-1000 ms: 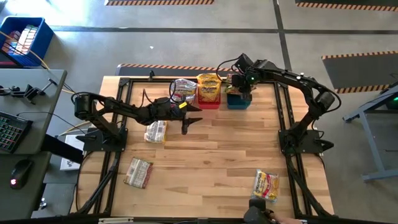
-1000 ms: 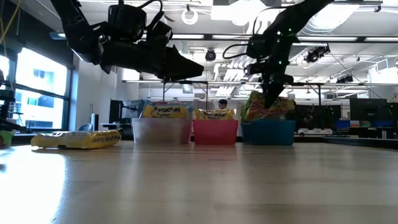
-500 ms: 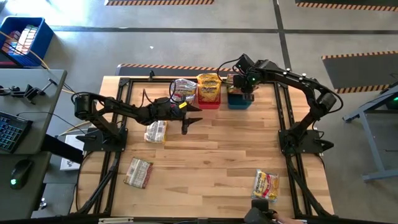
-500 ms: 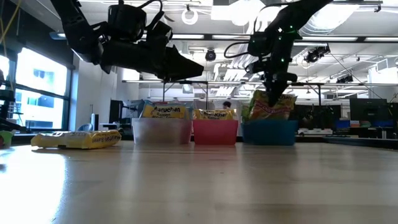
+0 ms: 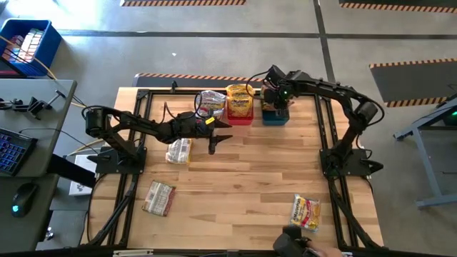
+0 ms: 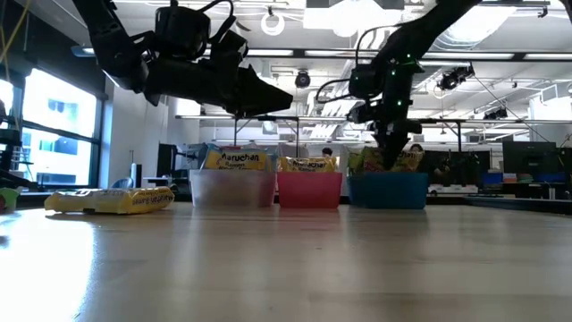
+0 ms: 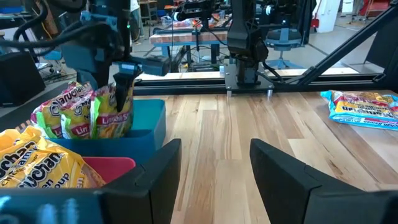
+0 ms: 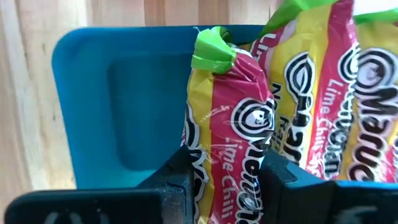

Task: Sort Maruchan noodles
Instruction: Put the green noodle pack into the blue bin

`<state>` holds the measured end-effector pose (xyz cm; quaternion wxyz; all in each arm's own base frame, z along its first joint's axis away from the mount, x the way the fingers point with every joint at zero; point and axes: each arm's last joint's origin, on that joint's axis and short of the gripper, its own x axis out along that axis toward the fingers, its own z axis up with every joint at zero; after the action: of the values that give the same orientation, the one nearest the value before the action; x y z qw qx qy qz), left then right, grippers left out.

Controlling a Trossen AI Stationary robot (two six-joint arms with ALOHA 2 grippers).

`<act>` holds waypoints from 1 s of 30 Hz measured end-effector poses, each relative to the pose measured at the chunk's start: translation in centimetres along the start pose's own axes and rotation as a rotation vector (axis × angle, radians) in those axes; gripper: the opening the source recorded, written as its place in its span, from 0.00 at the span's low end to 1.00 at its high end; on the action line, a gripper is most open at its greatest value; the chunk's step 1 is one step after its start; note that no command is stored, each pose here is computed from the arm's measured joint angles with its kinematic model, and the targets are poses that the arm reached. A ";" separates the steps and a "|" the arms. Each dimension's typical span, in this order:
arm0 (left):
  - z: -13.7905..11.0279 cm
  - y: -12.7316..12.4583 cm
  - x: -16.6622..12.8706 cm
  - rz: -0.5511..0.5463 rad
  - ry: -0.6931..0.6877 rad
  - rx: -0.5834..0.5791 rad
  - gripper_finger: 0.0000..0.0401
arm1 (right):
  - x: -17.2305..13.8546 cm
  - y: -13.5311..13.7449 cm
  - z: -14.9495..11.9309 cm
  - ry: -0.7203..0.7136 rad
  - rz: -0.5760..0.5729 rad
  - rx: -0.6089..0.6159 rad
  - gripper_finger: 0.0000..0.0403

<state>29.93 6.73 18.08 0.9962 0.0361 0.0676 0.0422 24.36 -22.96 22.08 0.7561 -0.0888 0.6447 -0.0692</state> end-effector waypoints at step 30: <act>-0.2 0.0 0.0 -0.002 0.018 -0.021 0.46 | -3.9 0.6 1.9 -0.154 -0.218 0.075 0.57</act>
<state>29.91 6.71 17.91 0.9959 0.0254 0.0760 0.0421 25.58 -21.40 25.98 0.7941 -0.1350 0.5682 -0.1681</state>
